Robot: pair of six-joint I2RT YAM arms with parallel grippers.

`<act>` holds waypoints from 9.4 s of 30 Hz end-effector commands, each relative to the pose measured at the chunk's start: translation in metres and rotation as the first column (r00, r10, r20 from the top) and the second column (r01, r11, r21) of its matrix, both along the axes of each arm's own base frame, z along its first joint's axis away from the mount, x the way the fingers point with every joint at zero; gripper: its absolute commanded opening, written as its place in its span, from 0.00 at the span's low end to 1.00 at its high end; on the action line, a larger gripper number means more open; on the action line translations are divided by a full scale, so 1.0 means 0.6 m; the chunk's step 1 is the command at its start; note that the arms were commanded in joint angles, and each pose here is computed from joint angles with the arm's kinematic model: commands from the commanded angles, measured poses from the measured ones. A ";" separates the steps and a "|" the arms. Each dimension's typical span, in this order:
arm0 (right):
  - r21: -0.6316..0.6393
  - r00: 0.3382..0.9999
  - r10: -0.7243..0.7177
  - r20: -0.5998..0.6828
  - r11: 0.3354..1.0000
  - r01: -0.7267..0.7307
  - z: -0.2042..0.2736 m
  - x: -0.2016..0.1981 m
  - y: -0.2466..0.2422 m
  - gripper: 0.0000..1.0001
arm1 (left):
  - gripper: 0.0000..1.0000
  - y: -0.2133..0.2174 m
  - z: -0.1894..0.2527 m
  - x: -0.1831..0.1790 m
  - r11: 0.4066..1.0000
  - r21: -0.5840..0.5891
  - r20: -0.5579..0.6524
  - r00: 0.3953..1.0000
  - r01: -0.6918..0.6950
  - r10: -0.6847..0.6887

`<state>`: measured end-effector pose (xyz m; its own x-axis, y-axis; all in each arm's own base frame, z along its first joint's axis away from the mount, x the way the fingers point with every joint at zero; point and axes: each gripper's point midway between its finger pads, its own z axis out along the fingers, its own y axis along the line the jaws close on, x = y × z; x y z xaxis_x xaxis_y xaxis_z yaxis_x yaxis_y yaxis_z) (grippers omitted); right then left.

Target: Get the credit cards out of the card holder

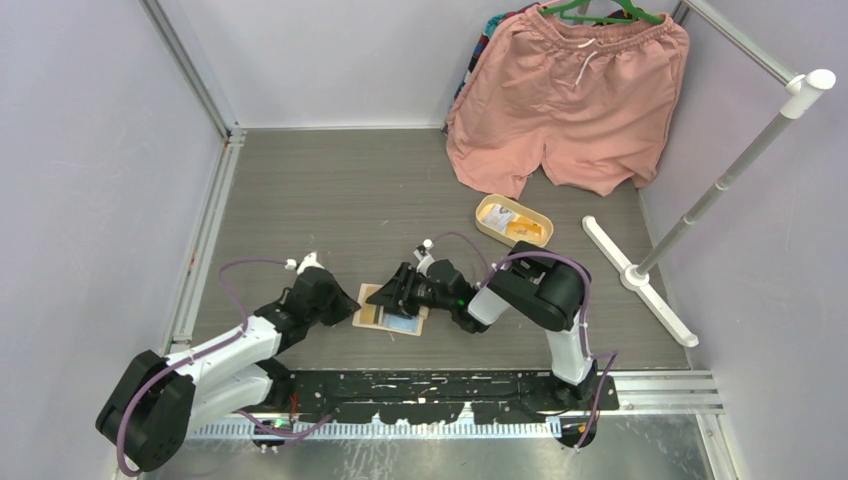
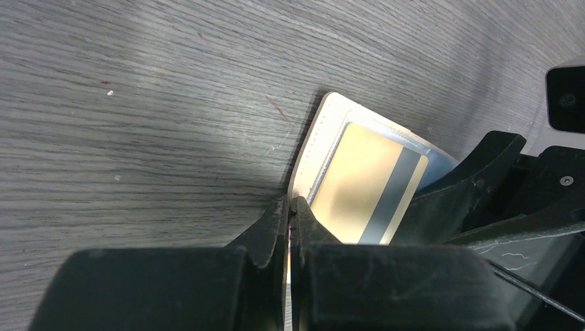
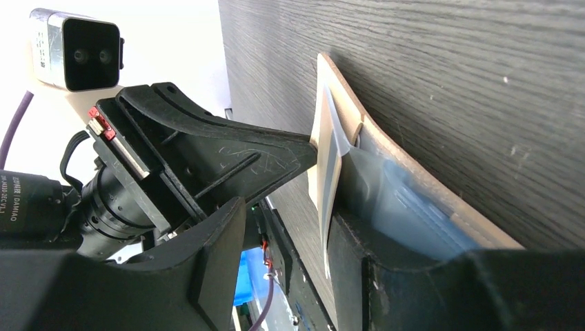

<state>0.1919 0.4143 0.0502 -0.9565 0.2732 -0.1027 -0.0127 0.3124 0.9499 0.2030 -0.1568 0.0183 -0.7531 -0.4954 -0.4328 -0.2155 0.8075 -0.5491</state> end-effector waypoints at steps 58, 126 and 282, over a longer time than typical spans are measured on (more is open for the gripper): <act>-0.119 0.996 0.013 0.088 0.993 -0.002 0.034 -0.062 -0.108 0.01 | 0.00 0.030 -0.050 -0.044 0.996 0.092 -0.113 0.994 0.020 -0.009; 0.012 0.752 -0.637 -0.171 0.762 0.648 0.104 0.294 -0.571 0.01 | 0.00 0.006 -0.036 -0.016 0.994 0.092 -0.109 0.993 0.053 -0.043; -0.885 0.945 0.252 0.208 0.459 0.072 0.031 0.095 -0.030 1.00 | 0.00 -0.016 -0.011 -0.015 0.995 0.028 -0.089 0.992 0.097 -0.094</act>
<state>0.2449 0.3962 0.0622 -0.8507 -0.2278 -0.4737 -0.3274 0.9347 0.1386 0.1994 -0.1734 0.0186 -0.8337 -0.4056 -0.3748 -0.1687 0.8333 -0.5265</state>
